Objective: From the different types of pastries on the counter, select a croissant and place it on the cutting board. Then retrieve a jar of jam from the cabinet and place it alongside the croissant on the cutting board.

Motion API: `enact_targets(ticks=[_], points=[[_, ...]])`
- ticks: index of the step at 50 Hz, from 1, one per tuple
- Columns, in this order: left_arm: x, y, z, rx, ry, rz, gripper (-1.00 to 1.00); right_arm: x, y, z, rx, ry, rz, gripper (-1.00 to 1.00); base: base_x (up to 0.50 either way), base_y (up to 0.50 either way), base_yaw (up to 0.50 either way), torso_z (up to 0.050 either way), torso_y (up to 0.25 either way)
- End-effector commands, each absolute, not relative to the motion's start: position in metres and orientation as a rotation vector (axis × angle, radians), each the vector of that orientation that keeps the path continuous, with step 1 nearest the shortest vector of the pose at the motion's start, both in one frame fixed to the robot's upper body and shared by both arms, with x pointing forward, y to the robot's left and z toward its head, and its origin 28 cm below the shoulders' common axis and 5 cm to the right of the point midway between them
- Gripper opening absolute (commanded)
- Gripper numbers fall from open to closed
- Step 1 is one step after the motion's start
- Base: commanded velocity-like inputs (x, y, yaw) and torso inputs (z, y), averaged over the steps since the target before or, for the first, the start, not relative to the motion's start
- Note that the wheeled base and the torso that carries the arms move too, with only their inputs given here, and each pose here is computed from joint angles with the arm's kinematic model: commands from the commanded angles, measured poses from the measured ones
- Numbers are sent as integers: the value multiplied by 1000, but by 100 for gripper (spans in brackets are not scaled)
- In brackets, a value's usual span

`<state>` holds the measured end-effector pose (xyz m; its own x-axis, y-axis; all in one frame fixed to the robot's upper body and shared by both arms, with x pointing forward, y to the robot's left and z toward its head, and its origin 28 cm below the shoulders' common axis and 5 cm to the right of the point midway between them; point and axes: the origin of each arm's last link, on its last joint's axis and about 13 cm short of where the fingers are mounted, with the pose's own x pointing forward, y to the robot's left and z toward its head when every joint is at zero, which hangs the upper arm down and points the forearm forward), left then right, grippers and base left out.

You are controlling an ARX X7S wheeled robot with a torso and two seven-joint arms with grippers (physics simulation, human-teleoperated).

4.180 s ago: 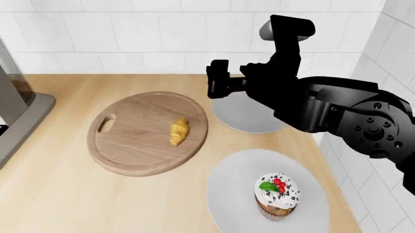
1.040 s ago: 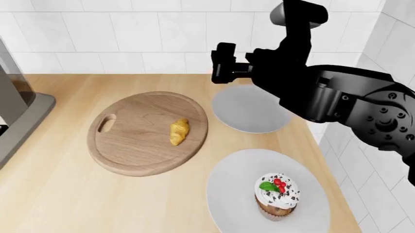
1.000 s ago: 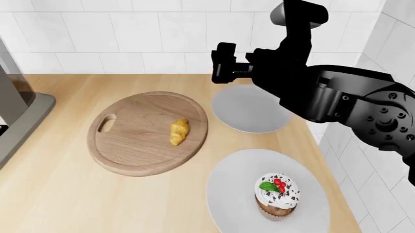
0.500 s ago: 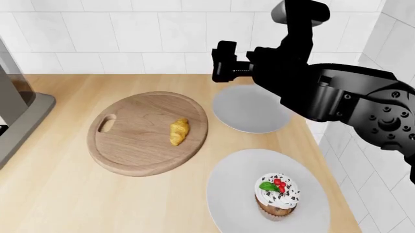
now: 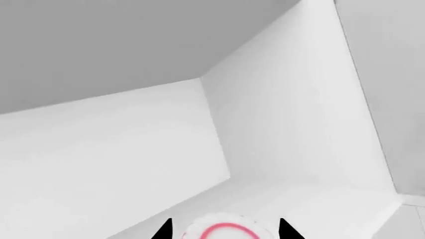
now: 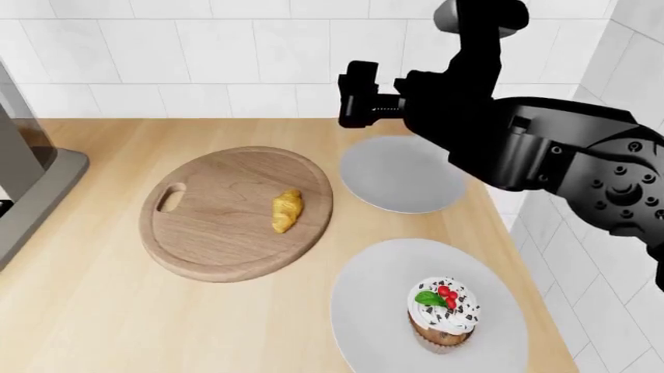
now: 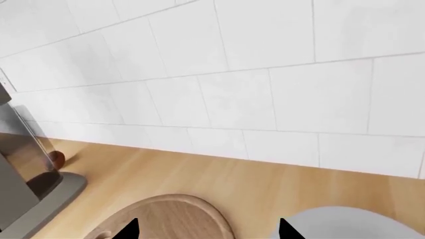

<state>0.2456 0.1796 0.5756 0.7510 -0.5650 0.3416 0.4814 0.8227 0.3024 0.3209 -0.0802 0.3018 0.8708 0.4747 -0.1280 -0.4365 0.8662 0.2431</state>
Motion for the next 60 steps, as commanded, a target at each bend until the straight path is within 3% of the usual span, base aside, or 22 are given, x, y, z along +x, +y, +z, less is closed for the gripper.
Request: enact_targets(ticks=[1, 25, 60], points=[[230, 179, 570, 153, -494, -703, -100, 321, -81, 304, 209, 182, 476, 100, 0, 0, 0, 0, 0], [215, 171, 545, 67, -472, -981, -100, 321, -81, 308, 204, 170, 469, 100, 0, 0, 0, 0, 0], [229, 162, 470, -20, -234, -1130, -100, 322, -85, 311, 213, 143, 420, 100, 0, 0, 0, 0, 0]])
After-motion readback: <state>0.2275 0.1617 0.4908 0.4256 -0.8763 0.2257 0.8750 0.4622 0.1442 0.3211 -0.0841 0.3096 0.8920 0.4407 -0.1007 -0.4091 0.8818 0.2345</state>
